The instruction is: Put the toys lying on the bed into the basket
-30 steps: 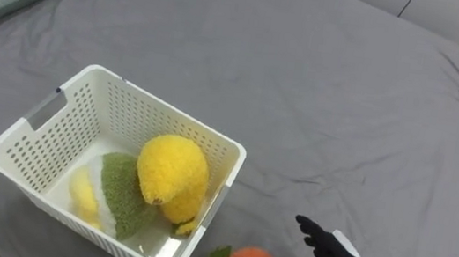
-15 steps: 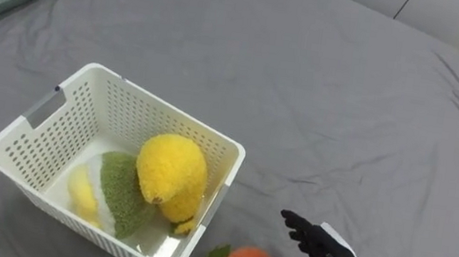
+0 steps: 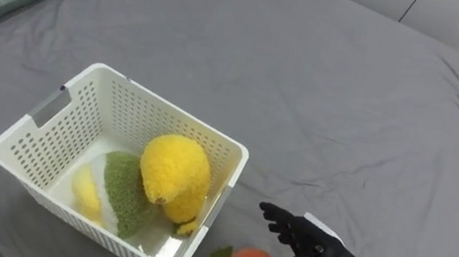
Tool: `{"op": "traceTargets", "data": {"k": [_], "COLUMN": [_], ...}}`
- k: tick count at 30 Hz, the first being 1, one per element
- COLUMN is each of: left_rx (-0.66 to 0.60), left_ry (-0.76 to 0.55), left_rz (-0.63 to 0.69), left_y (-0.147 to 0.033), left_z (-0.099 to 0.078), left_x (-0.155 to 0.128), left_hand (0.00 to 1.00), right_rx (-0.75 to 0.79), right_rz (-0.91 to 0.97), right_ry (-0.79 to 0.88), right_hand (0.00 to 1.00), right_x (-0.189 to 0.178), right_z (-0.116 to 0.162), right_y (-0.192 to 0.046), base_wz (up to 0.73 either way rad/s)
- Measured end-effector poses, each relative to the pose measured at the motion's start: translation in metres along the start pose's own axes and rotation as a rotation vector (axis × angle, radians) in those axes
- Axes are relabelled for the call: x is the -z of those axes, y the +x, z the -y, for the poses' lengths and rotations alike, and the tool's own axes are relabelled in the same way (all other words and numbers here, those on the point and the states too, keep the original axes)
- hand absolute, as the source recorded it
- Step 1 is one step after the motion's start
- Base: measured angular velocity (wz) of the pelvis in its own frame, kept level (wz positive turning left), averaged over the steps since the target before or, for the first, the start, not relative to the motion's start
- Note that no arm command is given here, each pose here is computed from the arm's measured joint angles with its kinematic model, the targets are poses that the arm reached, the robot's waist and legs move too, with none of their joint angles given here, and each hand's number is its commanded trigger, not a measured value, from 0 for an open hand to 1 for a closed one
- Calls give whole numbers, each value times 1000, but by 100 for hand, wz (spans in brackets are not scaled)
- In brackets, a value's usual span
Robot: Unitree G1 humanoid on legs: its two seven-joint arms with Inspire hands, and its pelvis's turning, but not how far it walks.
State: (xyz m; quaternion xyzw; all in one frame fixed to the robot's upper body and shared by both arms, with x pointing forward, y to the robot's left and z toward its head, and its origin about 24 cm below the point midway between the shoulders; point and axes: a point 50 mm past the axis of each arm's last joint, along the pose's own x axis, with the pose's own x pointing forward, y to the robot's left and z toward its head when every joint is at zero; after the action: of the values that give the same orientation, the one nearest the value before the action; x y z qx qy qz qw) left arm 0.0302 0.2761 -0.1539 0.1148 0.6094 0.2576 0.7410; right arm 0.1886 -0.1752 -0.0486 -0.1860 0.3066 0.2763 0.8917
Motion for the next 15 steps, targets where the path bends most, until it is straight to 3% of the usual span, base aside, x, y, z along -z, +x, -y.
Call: {"op": "traceTargets", "data": {"k": [10,15], "left_rx": [11,-7], "left_ry": [29,27], "left_rz": [-18,-9], "left_y": [0,-1], "left_z": [-1,-3], "left_x": [2,0], "left_hand": [0,0], "right_rx": [-22,-24], "right_rz": [-146,-304], "right_ry": [-178,-229], "right_hand": [0,0], "right_x": [10,37], "right_z": [-7,-10], "right_y": [1,-2], "base_wz": [7,5]}}
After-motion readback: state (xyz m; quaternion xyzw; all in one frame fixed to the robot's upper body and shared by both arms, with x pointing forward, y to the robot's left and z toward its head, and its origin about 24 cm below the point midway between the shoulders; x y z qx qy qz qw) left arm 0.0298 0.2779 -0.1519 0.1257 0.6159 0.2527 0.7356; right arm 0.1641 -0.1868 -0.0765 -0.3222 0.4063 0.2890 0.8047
